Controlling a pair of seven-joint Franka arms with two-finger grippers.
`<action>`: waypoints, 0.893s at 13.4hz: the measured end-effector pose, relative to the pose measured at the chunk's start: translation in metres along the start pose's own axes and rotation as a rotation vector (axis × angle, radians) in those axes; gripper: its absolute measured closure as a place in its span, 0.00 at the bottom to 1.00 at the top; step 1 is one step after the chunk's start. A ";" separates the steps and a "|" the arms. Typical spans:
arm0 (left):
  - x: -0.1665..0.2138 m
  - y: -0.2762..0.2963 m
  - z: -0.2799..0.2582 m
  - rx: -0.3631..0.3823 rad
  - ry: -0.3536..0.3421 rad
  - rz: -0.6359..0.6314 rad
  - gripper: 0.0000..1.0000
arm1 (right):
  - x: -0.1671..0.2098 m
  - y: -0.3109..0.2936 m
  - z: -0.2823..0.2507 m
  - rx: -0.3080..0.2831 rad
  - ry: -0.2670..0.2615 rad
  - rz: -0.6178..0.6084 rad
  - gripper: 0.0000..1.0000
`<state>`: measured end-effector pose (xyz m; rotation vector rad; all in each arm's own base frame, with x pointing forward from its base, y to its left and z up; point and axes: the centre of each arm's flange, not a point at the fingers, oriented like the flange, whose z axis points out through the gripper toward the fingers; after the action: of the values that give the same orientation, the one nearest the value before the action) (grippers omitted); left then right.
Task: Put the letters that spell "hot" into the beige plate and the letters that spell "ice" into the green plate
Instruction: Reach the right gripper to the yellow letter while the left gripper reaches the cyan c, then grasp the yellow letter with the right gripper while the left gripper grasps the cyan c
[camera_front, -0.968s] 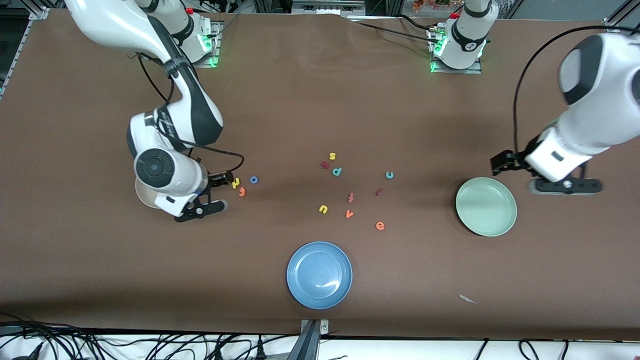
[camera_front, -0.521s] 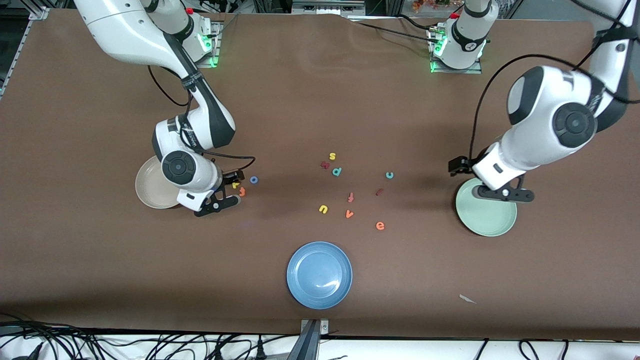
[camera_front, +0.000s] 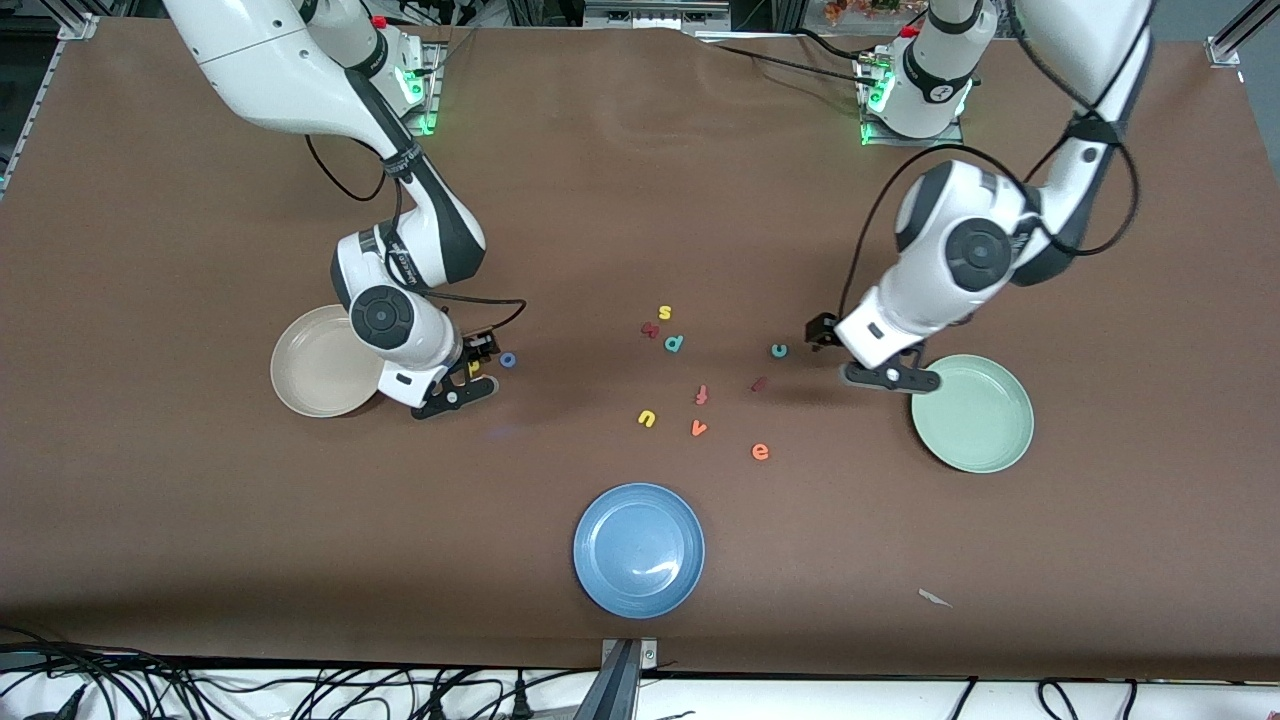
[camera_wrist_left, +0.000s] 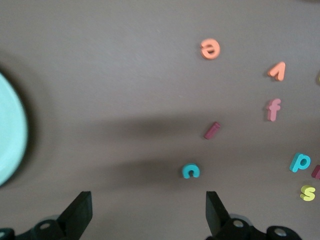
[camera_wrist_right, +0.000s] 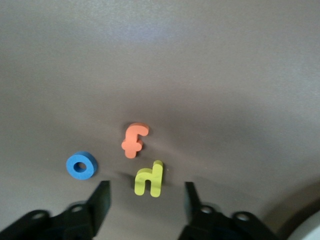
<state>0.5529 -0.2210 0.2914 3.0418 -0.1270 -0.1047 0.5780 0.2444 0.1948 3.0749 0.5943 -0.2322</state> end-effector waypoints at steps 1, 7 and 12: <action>-0.007 0.011 0.012 0.001 0.004 0.004 0.00 | 0.000 -0.001 0.001 0.000 -0.001 -0.002 0.40; -0.034 0.044 0.088 0.069 0.046 0.002 0.00 | 0.001 -0.005 0.007 0.002 0.027 -0.007 0.44; -0.034 0.048 0.118 0.061 0.020 0.001 0.03 | 0.001 -0.005 0.009 0.002 0.031 -0.009 0.44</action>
<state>0.5062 -0.2765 0.1814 3.1030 -0.1319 -0.0711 0.5764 0.2489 0.1861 3.0834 0.6088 -0.1853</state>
